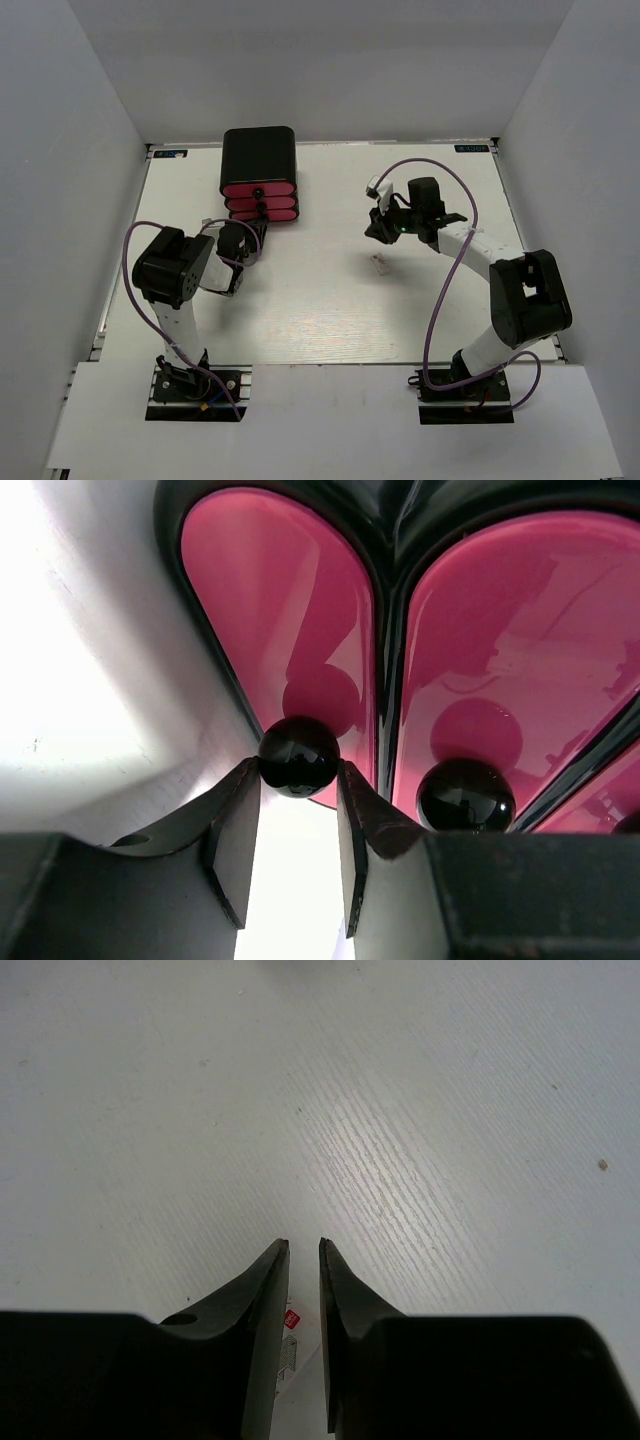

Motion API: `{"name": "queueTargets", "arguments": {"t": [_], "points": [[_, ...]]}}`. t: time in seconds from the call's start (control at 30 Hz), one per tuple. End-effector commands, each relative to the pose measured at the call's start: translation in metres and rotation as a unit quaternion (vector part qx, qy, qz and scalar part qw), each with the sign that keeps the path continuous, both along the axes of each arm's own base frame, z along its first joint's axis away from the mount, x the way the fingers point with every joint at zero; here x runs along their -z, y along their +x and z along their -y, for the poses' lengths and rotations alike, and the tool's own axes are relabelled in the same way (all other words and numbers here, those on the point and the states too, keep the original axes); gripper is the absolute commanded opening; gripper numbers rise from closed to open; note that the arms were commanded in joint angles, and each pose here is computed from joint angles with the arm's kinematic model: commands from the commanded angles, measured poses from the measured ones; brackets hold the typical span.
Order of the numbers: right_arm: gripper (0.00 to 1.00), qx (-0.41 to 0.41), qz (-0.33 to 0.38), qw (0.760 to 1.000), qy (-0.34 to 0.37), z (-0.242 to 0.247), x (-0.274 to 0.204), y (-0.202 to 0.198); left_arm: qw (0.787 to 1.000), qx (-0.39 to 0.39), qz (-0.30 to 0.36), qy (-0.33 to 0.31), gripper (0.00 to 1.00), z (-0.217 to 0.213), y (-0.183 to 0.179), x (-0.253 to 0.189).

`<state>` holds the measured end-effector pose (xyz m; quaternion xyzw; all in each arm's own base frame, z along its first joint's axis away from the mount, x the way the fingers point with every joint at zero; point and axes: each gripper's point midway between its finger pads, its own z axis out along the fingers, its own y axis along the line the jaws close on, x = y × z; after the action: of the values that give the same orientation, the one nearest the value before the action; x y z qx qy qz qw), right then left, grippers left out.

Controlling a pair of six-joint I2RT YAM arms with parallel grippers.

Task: Sort the stationery into containers
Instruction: Open the drawer, then grab a piece of stationery with the right arm

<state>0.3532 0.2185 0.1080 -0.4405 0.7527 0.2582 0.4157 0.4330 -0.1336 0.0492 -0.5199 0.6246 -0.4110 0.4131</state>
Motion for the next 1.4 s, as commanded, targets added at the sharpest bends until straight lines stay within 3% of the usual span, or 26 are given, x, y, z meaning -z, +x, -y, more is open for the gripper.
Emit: {"name": "queueTargets", "arguments": {"t": [0.0, 0.4, 0.57, 0.67, 0.8, 0.97, 1.1, 1.37], "points": [[0.25, -0.006, 0.001, 1.0, 0.012, -0.001, -0.006, -0.005, 1.0, -0.012, 0.009, 0.002, 0.33, -0.005, 0.006, -0.005], [0.26, -0.013, -0.018, 1.0, 0.01, -0.002, 0.001, -0.015, 1.0, 0.007, -0.007, 0.004, 0.3, -0.007, -0.047, 0.002], [0.37, -0.023, -0.024, 0.999, 0.007, -0.002, 0.003, -0.02, 1.0, 0.011, -0.008, 0.002, 0.31, -0.01, -0.061, 0.001], [0.47, -0.027, -0.028, 0.999, 0.005, -0.001, 0.004, -0.023, 0.999, 0.024, -0.022, 0.006, 0.53, -0.008, -0.062, 0.005], [0.54, -0.023, -0.03, 0.999, -0.007, 0.003, 0.007, -0.023, 0.999, 0.037, -0.018, 0.011, 0.73, -0.003, -0.058, -0.001], [0.55, 0.013, -0.042, 0.998, -0.048, 0.018, 0.022, -0.02, 0.998, 0.059, -0.019, 0.028, 0.77, 0.002, -0.059, -0.008], [0.56, 0.055, -0.092, 0.99, -0.087, 0.034, 0.044, -0.025, 0.993, 0.091, -0.021, 0.07, 0.8, 0.004, -0.062, -0.013], [0.59, 0.096, -0.146, 0.976, -0.129, 0.05, 0.068, -0.042, 0.973, 0.152, -0.05, 0.166, 0.84, -0.002, -0.099, -0.007]]}}
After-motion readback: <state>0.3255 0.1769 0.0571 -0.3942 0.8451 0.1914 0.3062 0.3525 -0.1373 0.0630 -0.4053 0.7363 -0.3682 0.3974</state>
